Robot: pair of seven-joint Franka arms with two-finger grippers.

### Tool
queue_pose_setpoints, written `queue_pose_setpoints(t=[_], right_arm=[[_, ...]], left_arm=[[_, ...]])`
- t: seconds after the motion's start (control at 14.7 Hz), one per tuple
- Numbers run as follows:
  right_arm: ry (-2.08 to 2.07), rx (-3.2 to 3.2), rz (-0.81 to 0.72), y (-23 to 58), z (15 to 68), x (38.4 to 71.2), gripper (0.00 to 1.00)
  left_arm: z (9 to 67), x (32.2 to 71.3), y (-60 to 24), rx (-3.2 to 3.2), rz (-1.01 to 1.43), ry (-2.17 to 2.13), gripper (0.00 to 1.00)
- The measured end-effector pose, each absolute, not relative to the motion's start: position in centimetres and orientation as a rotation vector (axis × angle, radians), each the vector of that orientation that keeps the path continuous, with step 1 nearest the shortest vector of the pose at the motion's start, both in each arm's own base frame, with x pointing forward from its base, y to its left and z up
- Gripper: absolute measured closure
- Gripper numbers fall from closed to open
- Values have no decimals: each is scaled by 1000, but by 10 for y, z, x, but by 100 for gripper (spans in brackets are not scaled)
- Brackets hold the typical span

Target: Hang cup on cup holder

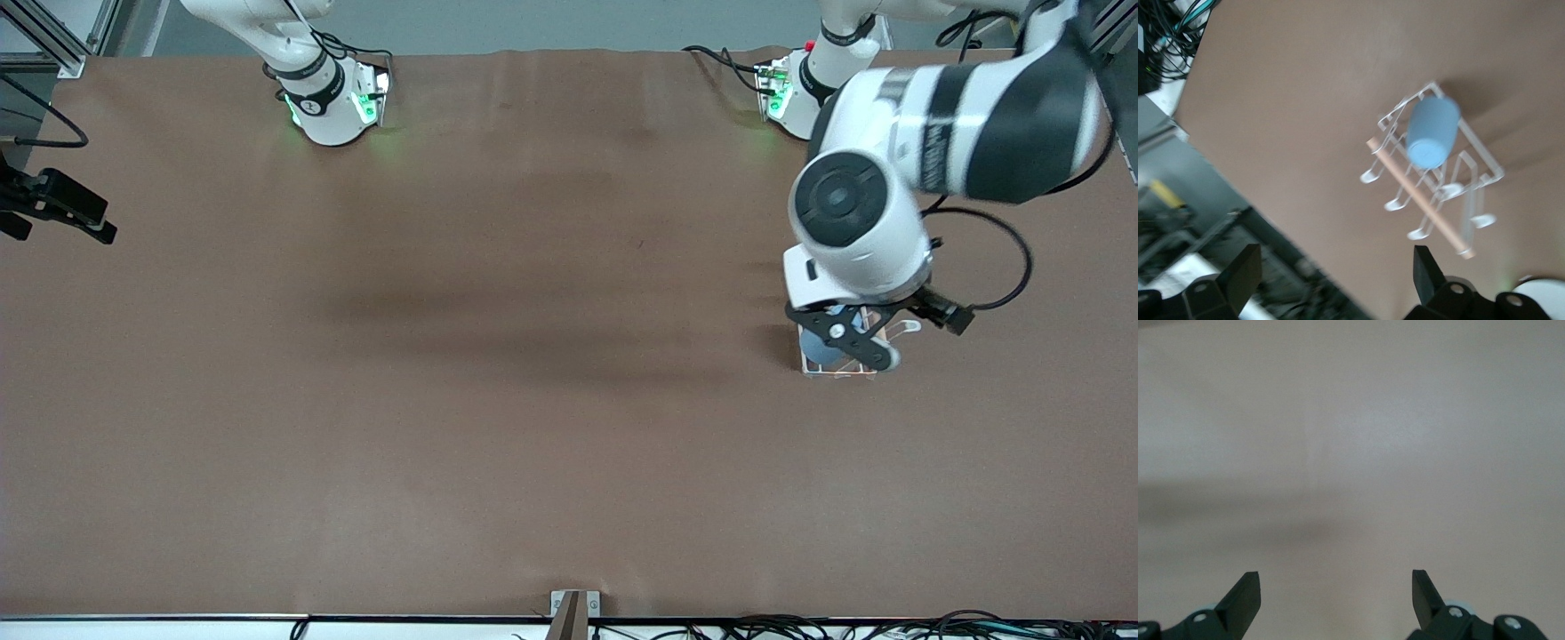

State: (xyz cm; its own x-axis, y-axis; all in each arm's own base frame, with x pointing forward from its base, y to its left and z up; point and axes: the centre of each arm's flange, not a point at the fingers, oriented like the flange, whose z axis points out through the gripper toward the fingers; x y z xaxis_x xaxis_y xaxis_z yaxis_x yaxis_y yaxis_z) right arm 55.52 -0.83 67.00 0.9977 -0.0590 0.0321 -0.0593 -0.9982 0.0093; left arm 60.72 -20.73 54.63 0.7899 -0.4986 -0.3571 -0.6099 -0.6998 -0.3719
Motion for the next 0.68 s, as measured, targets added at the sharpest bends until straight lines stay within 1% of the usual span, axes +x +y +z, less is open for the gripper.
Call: queue_pose_setpoints(t=[0.48,0.68], right_arm=[[-93,3130,46,-8,669,555,0],[-93,3130,46,-8,668,555,0]], left_arm=[[619,589,-152,-2810,153,424,0],[645,579,-135,-2849,93,306,0]])
